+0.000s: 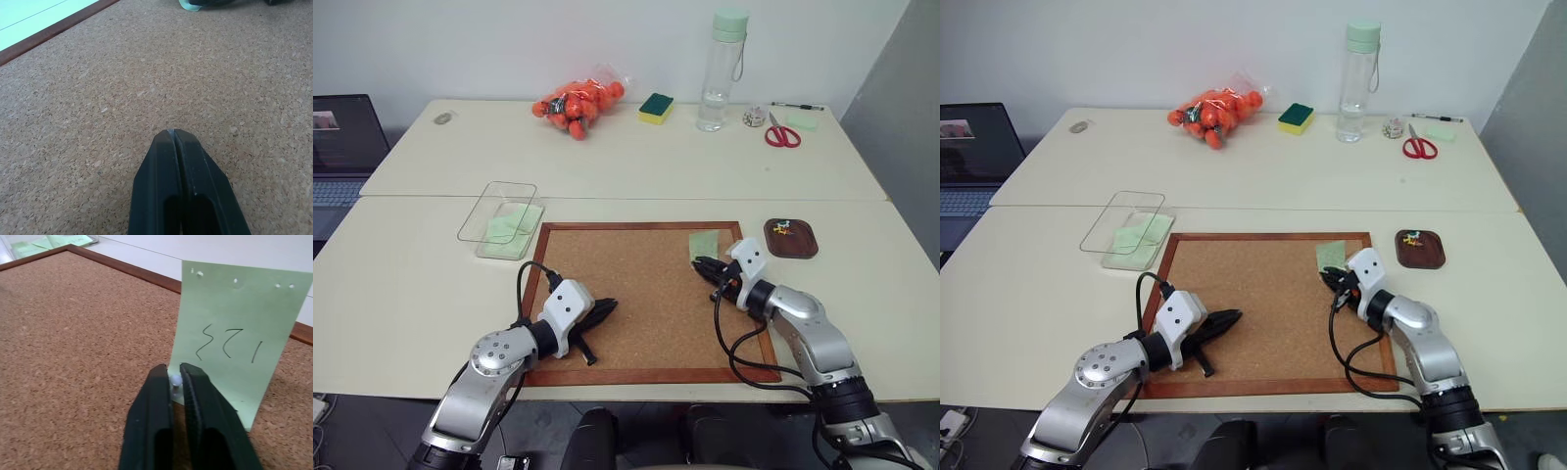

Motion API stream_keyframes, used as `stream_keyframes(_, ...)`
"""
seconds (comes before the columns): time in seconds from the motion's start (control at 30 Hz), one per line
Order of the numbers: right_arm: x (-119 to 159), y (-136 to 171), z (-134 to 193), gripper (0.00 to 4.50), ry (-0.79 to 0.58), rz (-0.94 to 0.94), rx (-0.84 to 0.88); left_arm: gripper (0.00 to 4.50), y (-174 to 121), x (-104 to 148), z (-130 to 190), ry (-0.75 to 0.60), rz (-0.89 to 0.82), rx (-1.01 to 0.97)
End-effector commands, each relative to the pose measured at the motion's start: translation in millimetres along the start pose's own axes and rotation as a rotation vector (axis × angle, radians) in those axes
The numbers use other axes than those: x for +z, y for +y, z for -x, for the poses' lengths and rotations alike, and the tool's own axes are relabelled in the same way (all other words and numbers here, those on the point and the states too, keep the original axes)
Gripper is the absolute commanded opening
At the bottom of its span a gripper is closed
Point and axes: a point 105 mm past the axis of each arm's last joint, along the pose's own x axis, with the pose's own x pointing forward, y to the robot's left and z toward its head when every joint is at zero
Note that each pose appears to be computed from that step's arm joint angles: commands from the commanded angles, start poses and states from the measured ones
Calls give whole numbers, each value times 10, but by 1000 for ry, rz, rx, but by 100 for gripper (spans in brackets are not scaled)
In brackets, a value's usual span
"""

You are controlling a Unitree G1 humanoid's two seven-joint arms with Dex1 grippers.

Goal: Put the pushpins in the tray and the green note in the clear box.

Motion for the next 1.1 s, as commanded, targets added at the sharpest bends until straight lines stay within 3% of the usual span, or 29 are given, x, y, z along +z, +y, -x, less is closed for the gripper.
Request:
stream_keyframes(0.03, 82, -67, 9, 2, -25, 60, -19, 0, -98, -117, -7, 46, 25, -30)
stream_keyframes(0.53, 694, 54, 159, 2, -272, 129, 44, 0, -96, -137, 10, 54, 23, -39)
stream_keyframes(1.1, 784, -11, 239, 2, -281, 133, 27, 0, -91, -133, -3, 46, 27, -39)
